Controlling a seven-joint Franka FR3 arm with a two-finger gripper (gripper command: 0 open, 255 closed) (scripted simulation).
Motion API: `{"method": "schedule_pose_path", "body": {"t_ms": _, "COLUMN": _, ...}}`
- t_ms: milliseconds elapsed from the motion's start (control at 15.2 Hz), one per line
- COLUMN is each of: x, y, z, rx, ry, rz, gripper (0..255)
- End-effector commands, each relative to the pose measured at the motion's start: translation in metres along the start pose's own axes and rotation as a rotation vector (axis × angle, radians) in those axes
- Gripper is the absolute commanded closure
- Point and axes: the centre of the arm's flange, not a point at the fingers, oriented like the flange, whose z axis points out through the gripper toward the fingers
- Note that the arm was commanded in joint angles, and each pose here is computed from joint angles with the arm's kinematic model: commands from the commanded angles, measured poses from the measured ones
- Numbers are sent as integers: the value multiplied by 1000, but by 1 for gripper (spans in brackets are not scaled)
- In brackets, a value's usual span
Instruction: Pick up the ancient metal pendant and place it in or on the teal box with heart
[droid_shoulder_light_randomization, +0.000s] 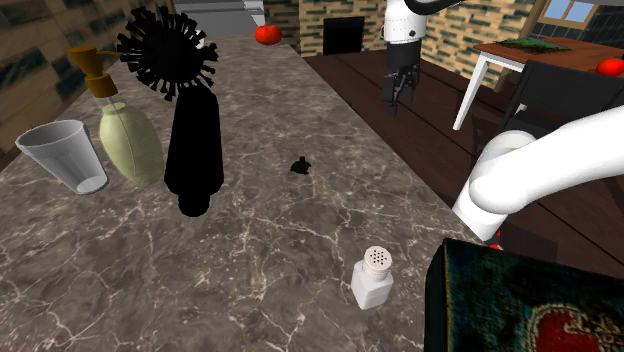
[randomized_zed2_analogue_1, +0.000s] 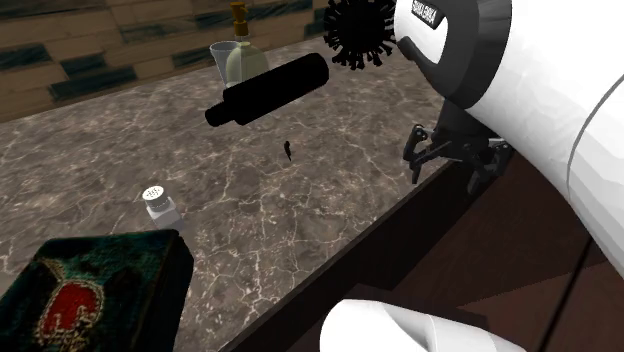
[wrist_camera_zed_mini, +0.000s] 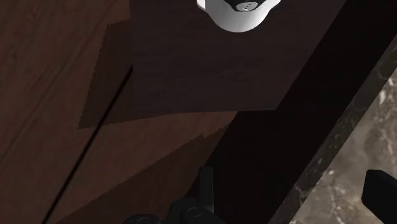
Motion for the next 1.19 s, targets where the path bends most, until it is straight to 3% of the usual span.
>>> {"method": "schedule_pose_path", "body": {"t_ms": 0, "x": 0, "y": 0, "z": 0, "rx": 0, "ry": 0, "rz": 0, "gripper": 0}}
{"method": "schedule_pose_path", "body": {"t_ms": 594, "x": 34, "y": -108, "z": -3, "rx": -9, "ry": 83, "rz": -257, "gripper": 0}}
{"method": "schedule_pose_path", "body": {"t_ms": 1122, "x": 40, "y": -209, "z": -5, "rx": -17, "ry": 157, "rz": -485, "gripper": 0}}
